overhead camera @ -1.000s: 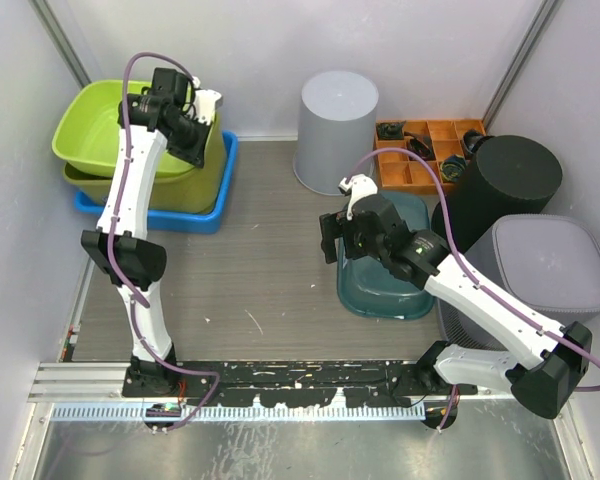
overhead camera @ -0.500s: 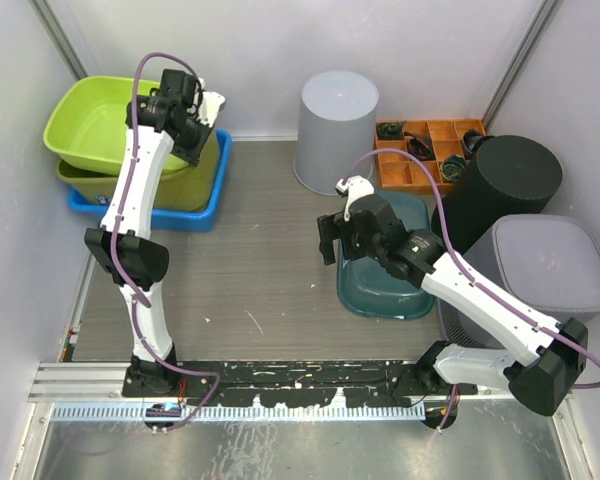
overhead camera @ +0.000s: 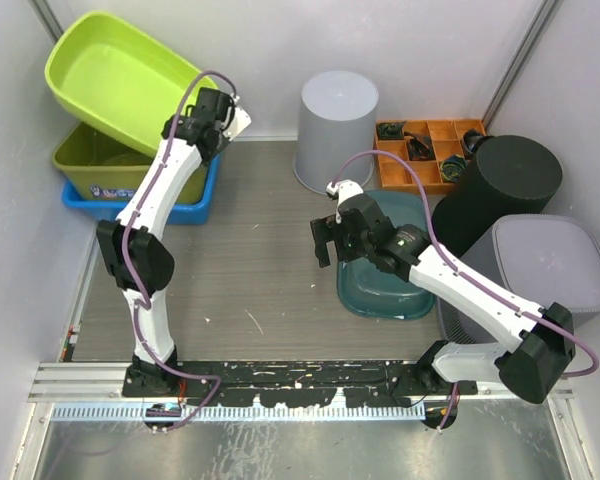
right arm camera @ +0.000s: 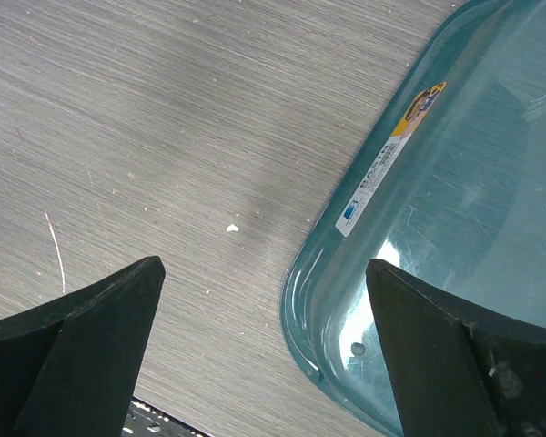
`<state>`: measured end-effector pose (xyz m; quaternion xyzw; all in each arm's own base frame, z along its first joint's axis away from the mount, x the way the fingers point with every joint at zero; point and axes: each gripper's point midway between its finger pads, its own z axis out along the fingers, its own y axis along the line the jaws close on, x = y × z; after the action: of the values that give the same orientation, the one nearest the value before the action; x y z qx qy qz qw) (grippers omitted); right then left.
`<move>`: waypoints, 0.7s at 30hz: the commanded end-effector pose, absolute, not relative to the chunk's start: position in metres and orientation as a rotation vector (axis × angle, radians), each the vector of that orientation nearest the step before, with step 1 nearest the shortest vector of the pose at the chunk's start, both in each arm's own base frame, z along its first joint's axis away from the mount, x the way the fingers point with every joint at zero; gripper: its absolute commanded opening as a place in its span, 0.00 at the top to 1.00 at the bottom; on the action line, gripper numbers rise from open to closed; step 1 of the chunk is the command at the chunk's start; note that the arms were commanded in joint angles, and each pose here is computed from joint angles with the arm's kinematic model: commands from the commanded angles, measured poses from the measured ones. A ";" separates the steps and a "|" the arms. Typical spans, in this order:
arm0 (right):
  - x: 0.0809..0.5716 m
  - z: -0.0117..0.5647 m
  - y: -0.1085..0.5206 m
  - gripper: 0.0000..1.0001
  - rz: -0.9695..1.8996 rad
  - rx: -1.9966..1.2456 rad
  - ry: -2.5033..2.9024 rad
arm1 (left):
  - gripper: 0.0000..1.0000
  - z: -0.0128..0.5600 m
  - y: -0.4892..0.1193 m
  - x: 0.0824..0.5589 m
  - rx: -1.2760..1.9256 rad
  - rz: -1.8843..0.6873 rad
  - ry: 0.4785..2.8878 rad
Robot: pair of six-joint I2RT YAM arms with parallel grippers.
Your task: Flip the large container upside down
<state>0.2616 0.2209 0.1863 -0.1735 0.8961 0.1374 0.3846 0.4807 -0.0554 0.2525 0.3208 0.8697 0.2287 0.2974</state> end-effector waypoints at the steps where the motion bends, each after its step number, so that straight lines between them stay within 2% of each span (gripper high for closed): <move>1: 0.271 0.204 0.229 0.00 0.374 -0.425 2.220 | 1.00 0.359 -0.010 0.506 0.668 1.121 1.935; 5: 0.272 0.198 0.229 0.00 0.364 -0.425 2.231 | 1.00 0.370 -0.021 0.508 0.722 1.333 1.767; 10: 0.273 0.189 0.227 0.00 0.344 -0.418 2.250 | 1.00 0.371 -0.029 0.500 0.733 1.465 1.663; 18: 0.273 0.182 0.223 0.00 0.312 -0.412 2.268 | 1.00 0.372 -0.041 0.469 0.535 1.485 1.551; 21: 0.273 0.180 0.223 0.00 0.307 -0.409 2.275 | 1.00 0.358 -0.040 0.460 0.490 1.431 1.614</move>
<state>0.2663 0.2195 0.1750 -0.1711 0.9020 0.1200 0.3778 0.5013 -0.0669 0.2611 0.3987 0.6417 0.5621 0.3366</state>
